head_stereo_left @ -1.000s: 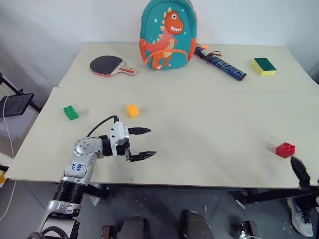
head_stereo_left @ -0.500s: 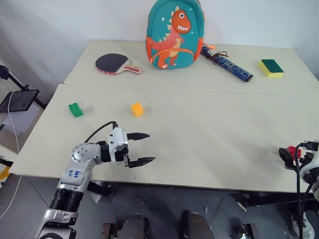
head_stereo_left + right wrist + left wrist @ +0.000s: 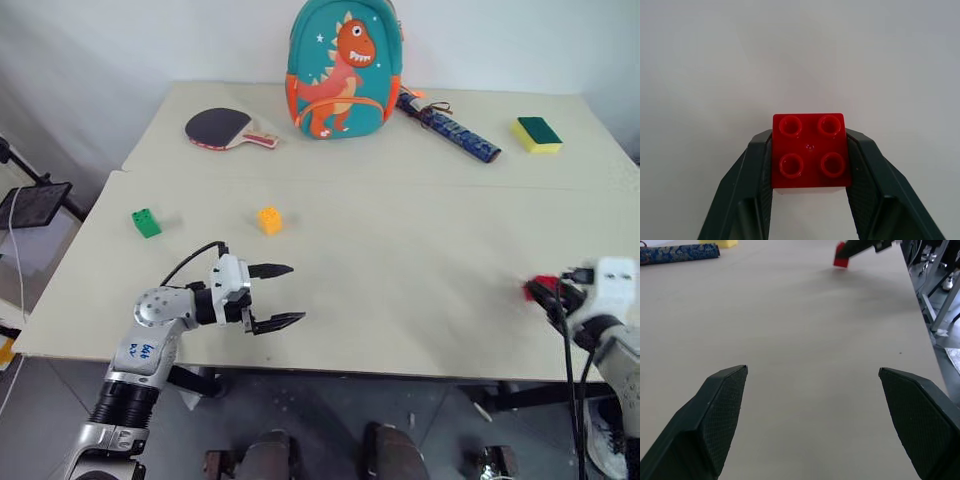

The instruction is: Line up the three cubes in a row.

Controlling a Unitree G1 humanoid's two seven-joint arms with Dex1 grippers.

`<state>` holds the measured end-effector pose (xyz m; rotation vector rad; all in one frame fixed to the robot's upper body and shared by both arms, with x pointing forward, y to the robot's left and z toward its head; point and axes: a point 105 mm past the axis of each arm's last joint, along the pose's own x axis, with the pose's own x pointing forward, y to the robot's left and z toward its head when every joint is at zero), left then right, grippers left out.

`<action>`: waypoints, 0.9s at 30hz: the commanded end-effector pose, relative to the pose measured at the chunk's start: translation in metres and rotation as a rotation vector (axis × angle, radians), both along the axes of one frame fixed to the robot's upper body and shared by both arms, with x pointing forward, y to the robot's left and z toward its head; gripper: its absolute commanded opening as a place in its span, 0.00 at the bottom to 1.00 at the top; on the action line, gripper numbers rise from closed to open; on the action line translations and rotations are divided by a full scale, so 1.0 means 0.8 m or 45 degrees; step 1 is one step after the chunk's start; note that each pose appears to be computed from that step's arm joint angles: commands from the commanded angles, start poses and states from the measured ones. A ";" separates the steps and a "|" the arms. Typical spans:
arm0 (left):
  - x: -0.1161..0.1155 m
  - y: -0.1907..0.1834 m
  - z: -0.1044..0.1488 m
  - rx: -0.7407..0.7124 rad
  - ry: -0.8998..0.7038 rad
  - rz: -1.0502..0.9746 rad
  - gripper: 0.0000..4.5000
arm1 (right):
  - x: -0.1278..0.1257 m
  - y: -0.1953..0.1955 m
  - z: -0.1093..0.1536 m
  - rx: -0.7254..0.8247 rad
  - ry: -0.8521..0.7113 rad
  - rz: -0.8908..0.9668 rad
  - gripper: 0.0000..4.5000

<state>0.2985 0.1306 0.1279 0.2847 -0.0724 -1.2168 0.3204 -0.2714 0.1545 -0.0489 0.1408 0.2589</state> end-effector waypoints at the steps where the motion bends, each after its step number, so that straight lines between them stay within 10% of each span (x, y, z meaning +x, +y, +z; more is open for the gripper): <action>1: -0.006 0.006 0.005 -0.008 -0.026 0.021 1.00 | 0.004 0.085 0.034 -0.101 -0.158 0.542 0.42; 8: -0.020 0.019 0.002 0.006 -0.005 0.075 1.00 | 0.002 0.141 -0.010 -0.476 0.014 1.330 0.42; 17: -0.030 0.032 0.004 0.009 0.006 0.152 1.00 | 0.021 0.134 -0.034 -0.551 0.130 1.506 0.42; 27: -0.029 0.072 0.016 -0.113 -0.034 0.408 1.00 | 0.020 0.132 0.000 -0.479 -0.084 1.427 1.00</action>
